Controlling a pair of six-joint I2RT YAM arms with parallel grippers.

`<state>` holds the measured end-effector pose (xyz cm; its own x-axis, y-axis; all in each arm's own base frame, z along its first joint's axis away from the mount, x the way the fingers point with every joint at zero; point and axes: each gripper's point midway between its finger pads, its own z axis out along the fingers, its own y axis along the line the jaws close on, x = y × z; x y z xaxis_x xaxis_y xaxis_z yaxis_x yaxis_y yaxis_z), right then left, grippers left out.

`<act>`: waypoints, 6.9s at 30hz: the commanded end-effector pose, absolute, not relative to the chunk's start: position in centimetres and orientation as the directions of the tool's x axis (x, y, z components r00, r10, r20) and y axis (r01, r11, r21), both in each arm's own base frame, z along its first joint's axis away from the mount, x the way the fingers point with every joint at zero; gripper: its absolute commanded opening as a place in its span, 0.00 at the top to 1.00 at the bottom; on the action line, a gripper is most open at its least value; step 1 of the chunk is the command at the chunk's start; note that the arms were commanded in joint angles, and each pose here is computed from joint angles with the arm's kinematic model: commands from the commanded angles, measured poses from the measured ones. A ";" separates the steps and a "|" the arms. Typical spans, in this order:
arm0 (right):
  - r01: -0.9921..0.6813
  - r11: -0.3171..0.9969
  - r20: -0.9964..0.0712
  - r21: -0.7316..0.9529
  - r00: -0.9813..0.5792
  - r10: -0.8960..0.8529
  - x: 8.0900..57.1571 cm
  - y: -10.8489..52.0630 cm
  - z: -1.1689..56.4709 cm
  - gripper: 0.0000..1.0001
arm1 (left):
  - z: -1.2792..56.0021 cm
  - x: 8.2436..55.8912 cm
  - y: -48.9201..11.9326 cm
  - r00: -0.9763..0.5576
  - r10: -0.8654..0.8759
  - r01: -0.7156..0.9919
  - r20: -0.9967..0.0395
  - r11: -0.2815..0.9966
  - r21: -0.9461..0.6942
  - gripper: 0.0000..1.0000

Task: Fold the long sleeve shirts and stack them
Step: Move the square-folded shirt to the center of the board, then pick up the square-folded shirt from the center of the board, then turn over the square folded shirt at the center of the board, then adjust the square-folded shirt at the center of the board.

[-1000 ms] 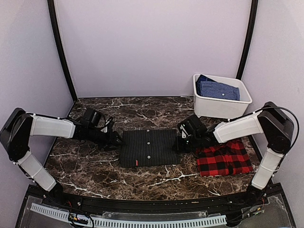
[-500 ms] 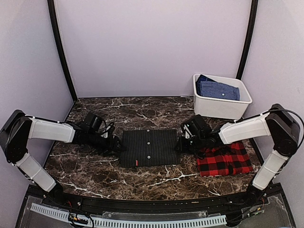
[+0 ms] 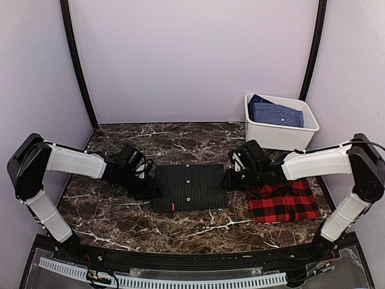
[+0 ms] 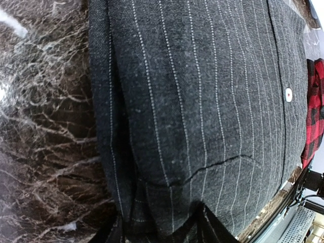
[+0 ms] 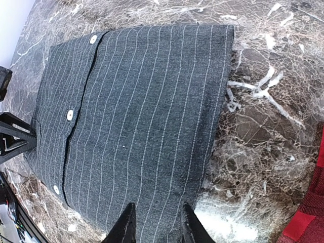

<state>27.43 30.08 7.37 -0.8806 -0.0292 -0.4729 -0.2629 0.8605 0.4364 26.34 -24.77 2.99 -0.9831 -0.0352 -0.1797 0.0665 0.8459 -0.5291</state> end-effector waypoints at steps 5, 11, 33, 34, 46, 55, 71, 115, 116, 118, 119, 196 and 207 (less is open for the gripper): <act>-0.294 0.850 -0.512 0.436 -0.859 -0.034 27.8 30.9 9.0 0.72 | 0.1 25.1 -23.3 -0.993 -0.013 0.036 -0.120 0.916 -0.400 0.59; -0.293 0.855 -0.514 0.428 -0.857 -0.037 27.9 30.8 8.6 0.72 | -0.9 24.7 -24.2 -0.997 -0.022 0.014 -0.078 0.902 -0.431 0.62; -0.298 0.865 -0.527 0.404 -0.849 -0.047 28.3 30.6 8.5 0.69 | 4.1 26.7 -23.1 -0.989 -0.038 0.039 -0.142 0.865 -0.500 1.00; -0.302 0.862 -0.525 0.408 -0.850 -0.049 28.3 30.7 8.5 0.69 | 4.6 26.6 -22.9 -0.988 -0.022 0.059 -0.156 0.864 -0.500 1.00; -0.351 0.813 -0.508 0.465 -0.858 -0.079 28.4 35.2 8.1 0.70 | 7.3 25.9 -21.2 -0.987 0.021 0.106 -0.159 0.831 -0.546 1.00; -0.324 0.838 -0.476 0.438 -0.875 -0.089 29.0 35.6 5.3 0.82 | 9.0 26.6 -20.9 -0.976 0.025 0.138 -0.215 0.836 -0.531 1.00; -0.328 0.721 -0.427 0.610 -0.903 -0.049 29.6 44.2 2.4 0.92 | 20.9 31.5 -24.0 -0.874 0.042 0.355 -0.484 0.736 -0.576 1.00; -0.333 0.596 -0.546 0.731 -0.809 0.217 29.3 45.9 11.6 0.75 | 21.8 32.7 -32.1 -0.868 0.080 0.465 -0.490 0.475 -0.747 1.00; -0.330 0.627 -0.573 0.706 -0.786 0.231 29.7 44.7 12.3 0.74 | 21.6 32.7 -32.1 -0.870 0.081 0.463 -0.486 0.472 -0.750 1.00; -0.327 0.656 -0.607 0.681 -0.753 0.254 29.6 42.2 14.5 0.71 | 21.2 32.7 -32.4 -0.874 0.087 0.459 -0.479 0.470 -0.754 1.00; -0.322 0.673 -0.622 0.666 -0.738 0.261 29.5 41.0 15.1 0.69 | 20.9 32.5 -32.7 -0.876 0.093 0.458 -0.473 0.467 -0.756 1.00; -0.346 0.852 -0.443 0.393 -0.883 -0.155 29.2 38.3 3.7 0.83 | 6.3 29.3 -24.6 -0.960 -0.134 0.059 -0.245 0.762 -0.645 0.87; -0.429 0.809 -0.542 0.402 -0.824 -0.168 29.2 40.2 10.9 1.00 | 12.3 27.8 -22.8 -0.927 -0.108 0.105 -0.359 0.843 -0.527 1.00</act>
<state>29.27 38.90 5.83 -0.8668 -0.1762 -0.4666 -0.3728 0.8503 0.3714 28.95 -24.10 10.95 -0.9320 -0.1273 -0.3395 0.1074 0.7973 -0.5939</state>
